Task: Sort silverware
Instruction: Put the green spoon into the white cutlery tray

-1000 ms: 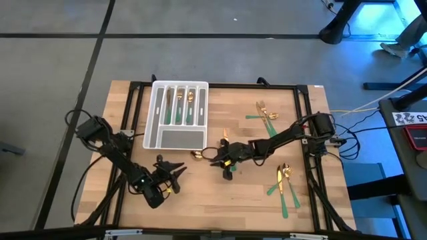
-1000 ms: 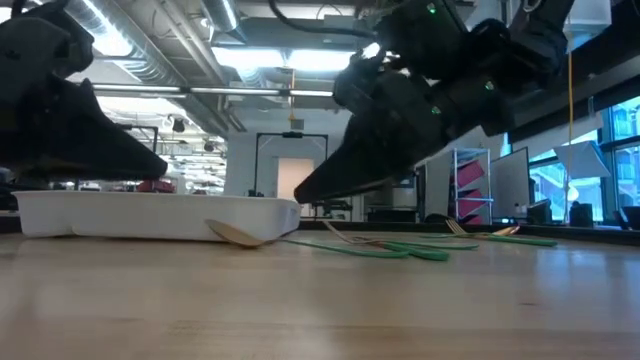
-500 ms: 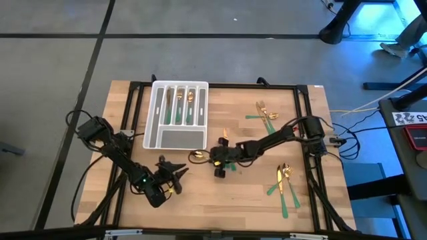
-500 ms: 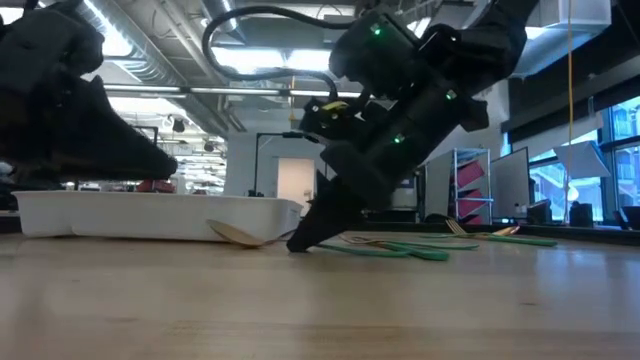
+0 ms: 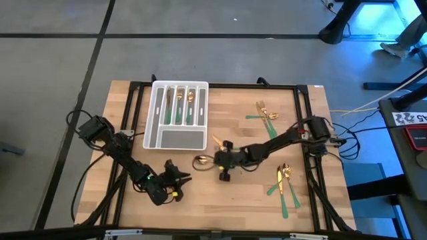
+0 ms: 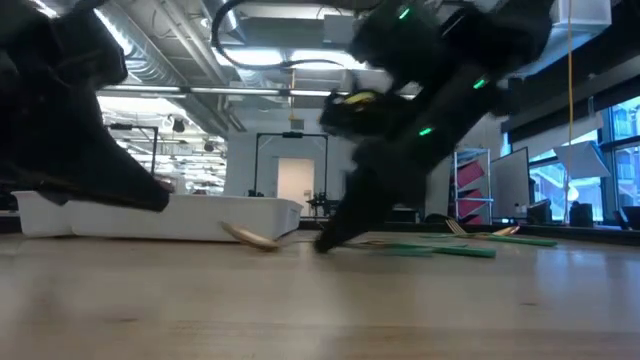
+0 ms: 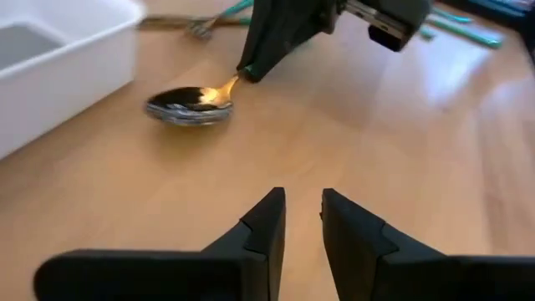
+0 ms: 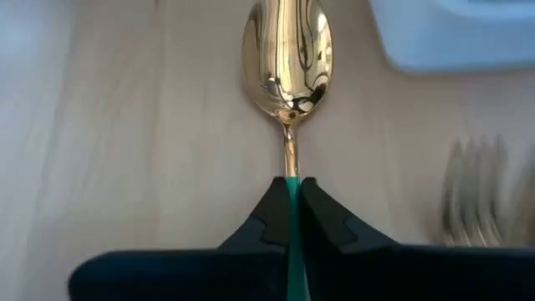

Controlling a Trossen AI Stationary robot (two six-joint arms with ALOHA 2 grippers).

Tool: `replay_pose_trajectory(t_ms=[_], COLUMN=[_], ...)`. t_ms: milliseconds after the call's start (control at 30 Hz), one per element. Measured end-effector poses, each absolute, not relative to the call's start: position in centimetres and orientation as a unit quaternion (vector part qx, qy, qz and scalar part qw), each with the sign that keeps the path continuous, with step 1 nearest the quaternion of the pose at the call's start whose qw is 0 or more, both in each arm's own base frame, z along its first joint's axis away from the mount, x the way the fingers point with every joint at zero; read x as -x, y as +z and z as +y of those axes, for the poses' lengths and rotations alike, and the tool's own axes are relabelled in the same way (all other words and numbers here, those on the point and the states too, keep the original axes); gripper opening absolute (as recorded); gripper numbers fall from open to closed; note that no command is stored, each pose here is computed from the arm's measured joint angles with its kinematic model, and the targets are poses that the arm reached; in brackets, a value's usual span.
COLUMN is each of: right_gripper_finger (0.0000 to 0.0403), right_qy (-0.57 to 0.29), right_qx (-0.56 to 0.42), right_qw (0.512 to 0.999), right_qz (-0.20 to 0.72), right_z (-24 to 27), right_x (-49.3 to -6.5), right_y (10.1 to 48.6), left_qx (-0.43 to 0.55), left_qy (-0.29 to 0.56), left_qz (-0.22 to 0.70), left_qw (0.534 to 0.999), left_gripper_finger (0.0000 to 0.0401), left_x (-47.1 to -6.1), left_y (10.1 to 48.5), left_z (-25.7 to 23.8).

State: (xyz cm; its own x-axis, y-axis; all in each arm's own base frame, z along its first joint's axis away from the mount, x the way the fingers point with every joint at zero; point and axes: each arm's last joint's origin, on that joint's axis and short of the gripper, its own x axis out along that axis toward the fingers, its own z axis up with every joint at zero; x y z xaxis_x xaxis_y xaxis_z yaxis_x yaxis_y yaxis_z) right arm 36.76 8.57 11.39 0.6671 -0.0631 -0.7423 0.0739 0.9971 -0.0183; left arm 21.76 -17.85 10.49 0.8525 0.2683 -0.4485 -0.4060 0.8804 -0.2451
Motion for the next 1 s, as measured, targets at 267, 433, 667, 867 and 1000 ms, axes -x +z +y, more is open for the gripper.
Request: replay_pose_trajectory(t_ms=[267, 433, 667, 867, 1000], right_gripper_finger=[0.0007, 0.0007, 0.0007, 0.0006, 0.0006], right_qy=[-0.059, -0.146, -0.186, -0.269, -0.282], right_qx=[0.057, 0.072, 0.010, 0.033, 0.049], right_qw=[0.939, 0.956, 0.978, 0.960, 0.956], right_qz=[0.335, 0.246, 0.097, 0.073, 0.069], right_z=[10.9, 10.7, 9.4, 9.2, 9.4], right_x=[-31.4, -26.7, -24.2, -24.5, -25.0], right_y=[16.5, 17.8, 16.8, 16.8, 17.6], left_qx=[0.167, 0.156, 0.080, 0.067, 0.074], left_qy=[0.179, 0.262, 0.212, 0.242, 0.211], left_qz=[0.145, 0.098, 0.057, 0.013, -0.056], left_qw=[0.958, 0.947, 0.972, 0.968, 0.973], left_gripper_finger=[0.0044, 0.0050, 0.0124, 0.0221, 0.0263], left_x=[-23.0, -25.6, -31.1, -34.3, -35.6], left_y=[11.2, 10.7, 11.9, 14.0, 16.2], left_z=[-18.0, -14.9, -10.7, -6.9, -5.7])
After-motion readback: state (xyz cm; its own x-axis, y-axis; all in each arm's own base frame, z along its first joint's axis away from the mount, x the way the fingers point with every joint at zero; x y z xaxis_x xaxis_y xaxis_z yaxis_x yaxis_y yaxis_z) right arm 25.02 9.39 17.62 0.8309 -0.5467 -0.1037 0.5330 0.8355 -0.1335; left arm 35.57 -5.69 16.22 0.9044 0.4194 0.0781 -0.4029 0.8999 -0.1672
